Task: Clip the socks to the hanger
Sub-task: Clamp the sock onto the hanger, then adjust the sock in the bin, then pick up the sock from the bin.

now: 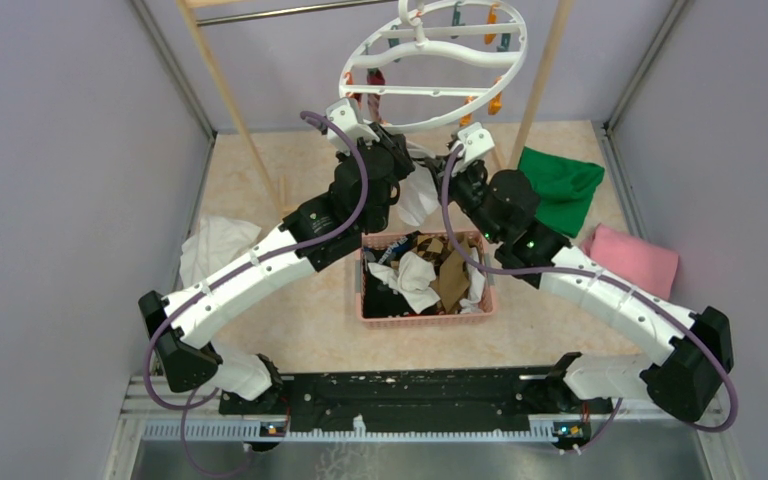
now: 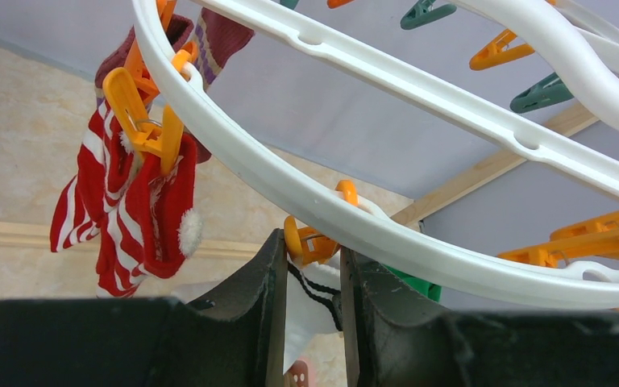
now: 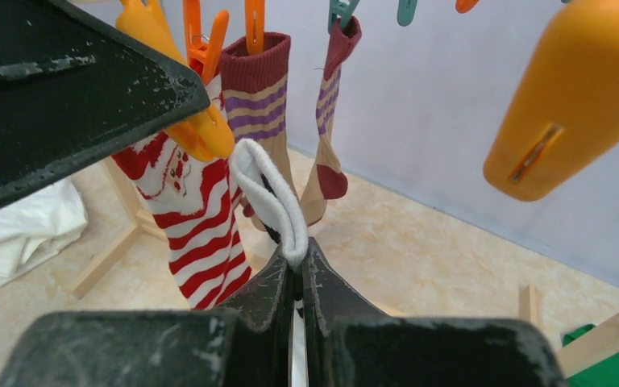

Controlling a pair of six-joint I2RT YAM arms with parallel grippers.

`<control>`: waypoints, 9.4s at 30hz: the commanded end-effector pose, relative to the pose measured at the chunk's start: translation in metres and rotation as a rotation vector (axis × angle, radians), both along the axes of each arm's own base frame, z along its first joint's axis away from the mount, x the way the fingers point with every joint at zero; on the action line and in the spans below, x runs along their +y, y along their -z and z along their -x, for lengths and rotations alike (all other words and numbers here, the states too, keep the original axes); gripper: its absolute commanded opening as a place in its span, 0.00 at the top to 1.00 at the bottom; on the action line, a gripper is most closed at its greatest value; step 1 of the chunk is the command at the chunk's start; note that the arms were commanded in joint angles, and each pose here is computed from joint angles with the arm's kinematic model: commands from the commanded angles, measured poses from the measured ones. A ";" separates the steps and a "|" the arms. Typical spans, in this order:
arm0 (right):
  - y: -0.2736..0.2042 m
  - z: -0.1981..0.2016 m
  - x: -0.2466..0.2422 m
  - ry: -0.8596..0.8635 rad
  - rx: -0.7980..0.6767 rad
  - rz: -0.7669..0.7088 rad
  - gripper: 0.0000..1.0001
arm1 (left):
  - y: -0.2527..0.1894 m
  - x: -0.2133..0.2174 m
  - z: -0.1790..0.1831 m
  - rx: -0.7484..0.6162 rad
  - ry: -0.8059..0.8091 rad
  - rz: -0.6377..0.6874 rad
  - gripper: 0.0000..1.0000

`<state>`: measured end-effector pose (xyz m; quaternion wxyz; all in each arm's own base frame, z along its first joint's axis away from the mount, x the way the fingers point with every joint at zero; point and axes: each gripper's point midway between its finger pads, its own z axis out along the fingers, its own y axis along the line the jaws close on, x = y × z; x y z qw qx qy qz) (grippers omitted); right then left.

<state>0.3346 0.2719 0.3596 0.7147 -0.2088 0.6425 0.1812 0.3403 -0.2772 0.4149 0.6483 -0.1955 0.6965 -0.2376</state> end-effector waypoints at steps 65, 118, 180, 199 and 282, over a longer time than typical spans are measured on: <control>-0.047 0.020 0.016 -0.110 -0.053 -0.067 0.70 | -0.017 0.010 0.022 -0.026 0.088 0.068 0.28; 0.138 0.068 -0.156 -0.462 0.125 0.317 0.11 | 0.270 -0.010 0.092 0.311 0.489 -0.139 0.44; 0.210 0.083 -0.103 -0.599 0.292 0.629 0.60 | 0.227 0.026 0.084 0.080 0.564 -0.158 0.26; 0.257 0.088 -0.106 -0.346 0.555 0.833 0.56 | 0.197 0.061 0.118 -0.069 0.557 -0.077 0.02; 0.076 0.108 -0.027 -0.774 0.314 0.168 1.00 | 0.203 -0.088 0.144 -0.465 0.763 -0.243 1.00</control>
